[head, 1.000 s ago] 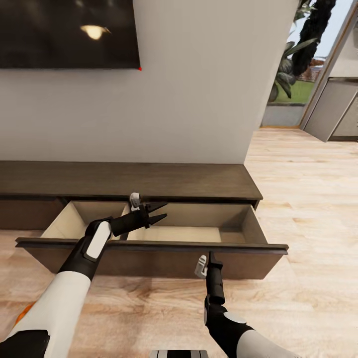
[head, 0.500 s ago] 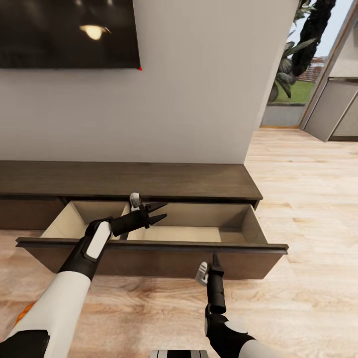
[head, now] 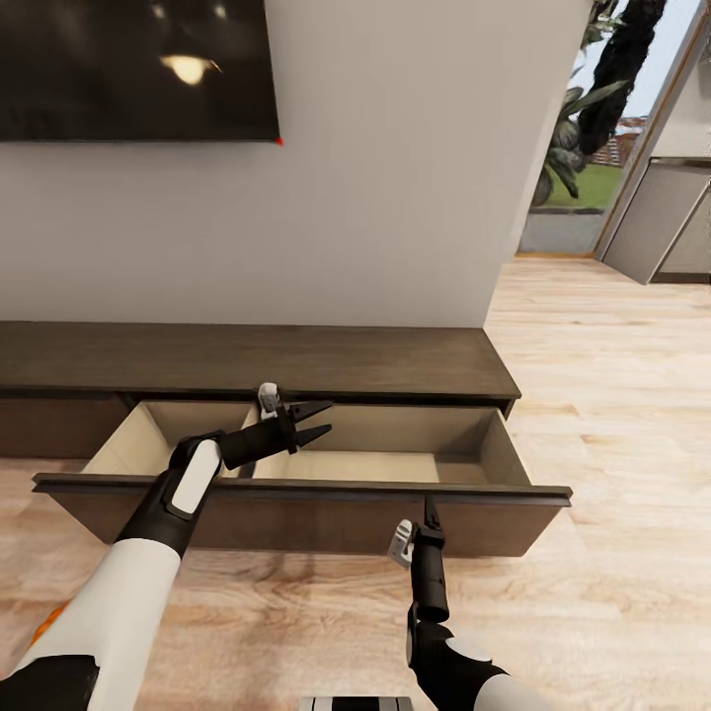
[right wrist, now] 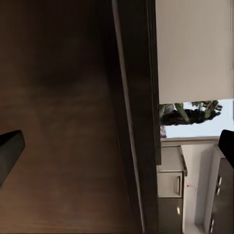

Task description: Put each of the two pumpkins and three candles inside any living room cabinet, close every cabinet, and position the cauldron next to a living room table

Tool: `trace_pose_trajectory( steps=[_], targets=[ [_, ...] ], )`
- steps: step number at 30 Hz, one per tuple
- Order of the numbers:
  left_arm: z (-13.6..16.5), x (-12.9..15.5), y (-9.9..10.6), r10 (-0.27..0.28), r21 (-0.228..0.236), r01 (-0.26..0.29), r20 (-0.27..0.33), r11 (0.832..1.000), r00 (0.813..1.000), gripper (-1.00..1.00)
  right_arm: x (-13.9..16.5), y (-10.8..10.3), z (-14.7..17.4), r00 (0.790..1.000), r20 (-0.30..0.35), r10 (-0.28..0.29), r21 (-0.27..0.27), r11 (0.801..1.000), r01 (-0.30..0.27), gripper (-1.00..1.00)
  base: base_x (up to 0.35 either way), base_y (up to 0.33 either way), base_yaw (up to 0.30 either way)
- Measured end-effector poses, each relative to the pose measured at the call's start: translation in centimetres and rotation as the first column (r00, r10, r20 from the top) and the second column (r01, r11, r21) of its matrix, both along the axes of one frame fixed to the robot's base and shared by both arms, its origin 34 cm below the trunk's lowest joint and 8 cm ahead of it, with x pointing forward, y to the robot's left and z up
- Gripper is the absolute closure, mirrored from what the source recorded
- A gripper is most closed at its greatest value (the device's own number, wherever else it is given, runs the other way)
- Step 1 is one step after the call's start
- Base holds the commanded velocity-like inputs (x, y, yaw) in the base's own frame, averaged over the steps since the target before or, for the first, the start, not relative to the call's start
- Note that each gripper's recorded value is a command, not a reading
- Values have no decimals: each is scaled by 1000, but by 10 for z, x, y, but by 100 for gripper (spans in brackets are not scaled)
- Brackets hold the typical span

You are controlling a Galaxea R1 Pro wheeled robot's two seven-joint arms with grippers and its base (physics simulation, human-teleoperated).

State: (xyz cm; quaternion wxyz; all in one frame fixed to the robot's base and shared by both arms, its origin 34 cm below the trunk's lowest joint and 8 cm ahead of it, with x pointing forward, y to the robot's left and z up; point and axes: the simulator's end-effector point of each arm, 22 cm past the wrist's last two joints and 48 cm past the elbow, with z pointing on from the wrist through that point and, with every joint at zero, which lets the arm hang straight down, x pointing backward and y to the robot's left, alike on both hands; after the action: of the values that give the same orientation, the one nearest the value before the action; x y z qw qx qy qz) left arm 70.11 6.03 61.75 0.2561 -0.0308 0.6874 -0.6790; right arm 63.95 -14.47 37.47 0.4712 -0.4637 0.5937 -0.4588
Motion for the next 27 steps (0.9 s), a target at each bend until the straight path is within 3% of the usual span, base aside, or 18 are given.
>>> trace_pose_trajectory(
  steps=[14,22,27],
  targets=[
    [32,5,1,4,5,-4,15,1000,1000,-100,7,-1,29,1000,9,-1,-1,1000,1,-100,-7,0,0],
    [49,10,2,5,7,-5,13,1000,1000,-100,10,0,45,1000,2,0,0,1000,0,-100,-247,0,0],
    [62,16,8,22,-1,-22,13,1000,1000,-100,13,0,56,1000,1,1,9,1000,-1,-100,-31,0,0]
  ],
)
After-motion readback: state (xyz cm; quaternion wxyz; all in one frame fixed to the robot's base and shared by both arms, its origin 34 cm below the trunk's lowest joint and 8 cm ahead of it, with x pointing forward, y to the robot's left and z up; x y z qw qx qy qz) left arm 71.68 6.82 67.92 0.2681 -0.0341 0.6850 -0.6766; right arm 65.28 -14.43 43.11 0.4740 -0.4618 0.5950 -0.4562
